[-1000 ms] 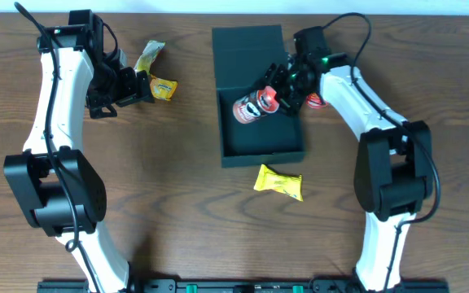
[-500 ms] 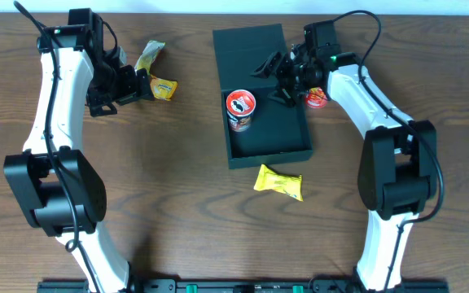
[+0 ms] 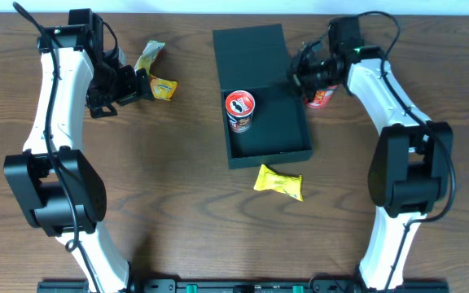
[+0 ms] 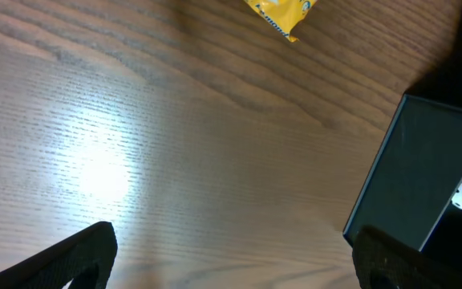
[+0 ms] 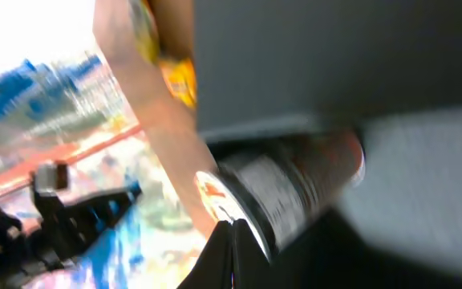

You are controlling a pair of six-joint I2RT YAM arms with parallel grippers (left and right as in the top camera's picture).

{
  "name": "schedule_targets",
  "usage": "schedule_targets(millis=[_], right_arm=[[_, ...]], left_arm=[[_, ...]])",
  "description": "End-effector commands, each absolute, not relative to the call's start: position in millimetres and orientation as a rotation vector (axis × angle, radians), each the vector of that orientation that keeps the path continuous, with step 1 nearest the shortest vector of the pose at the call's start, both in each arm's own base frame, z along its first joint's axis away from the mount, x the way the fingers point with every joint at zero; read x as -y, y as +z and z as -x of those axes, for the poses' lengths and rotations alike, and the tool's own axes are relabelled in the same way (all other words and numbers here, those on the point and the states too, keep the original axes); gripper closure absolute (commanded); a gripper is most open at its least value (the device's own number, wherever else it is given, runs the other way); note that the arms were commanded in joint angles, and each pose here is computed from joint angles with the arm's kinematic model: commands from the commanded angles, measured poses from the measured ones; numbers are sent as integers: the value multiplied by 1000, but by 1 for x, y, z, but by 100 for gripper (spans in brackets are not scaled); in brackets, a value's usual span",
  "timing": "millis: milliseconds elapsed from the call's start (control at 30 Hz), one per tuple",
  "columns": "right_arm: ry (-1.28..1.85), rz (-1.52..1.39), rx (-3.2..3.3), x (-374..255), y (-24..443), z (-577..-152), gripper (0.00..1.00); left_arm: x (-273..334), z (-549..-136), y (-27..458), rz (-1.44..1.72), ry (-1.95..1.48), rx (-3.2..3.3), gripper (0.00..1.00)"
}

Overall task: Pack container
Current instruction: 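Push the dark can down into the box and release it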

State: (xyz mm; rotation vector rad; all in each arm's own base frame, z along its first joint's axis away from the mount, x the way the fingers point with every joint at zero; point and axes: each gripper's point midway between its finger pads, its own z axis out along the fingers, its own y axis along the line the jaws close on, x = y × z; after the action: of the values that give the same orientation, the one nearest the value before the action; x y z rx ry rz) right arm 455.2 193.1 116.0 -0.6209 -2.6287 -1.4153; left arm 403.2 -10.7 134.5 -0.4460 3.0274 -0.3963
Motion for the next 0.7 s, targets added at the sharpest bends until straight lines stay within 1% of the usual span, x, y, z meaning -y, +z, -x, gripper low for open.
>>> schedule_targets(millis=[0,267,533,667], right_arm=[[-1397,397,2711,-206,122,-439,98],[-1409,271,2689,-237,125,-423,98],[-1238,289,2851,-227,105,-432,98],[-1213,297,2873,-224,103,-434,98]], left_arm=[[12,-403,141,510,-398,-3016,5],[12,-399,141,543,-399,-3028,5],[12,-397,141,557,-399,-3033,5],[12,-397,141,557,-399,-3033,5]])
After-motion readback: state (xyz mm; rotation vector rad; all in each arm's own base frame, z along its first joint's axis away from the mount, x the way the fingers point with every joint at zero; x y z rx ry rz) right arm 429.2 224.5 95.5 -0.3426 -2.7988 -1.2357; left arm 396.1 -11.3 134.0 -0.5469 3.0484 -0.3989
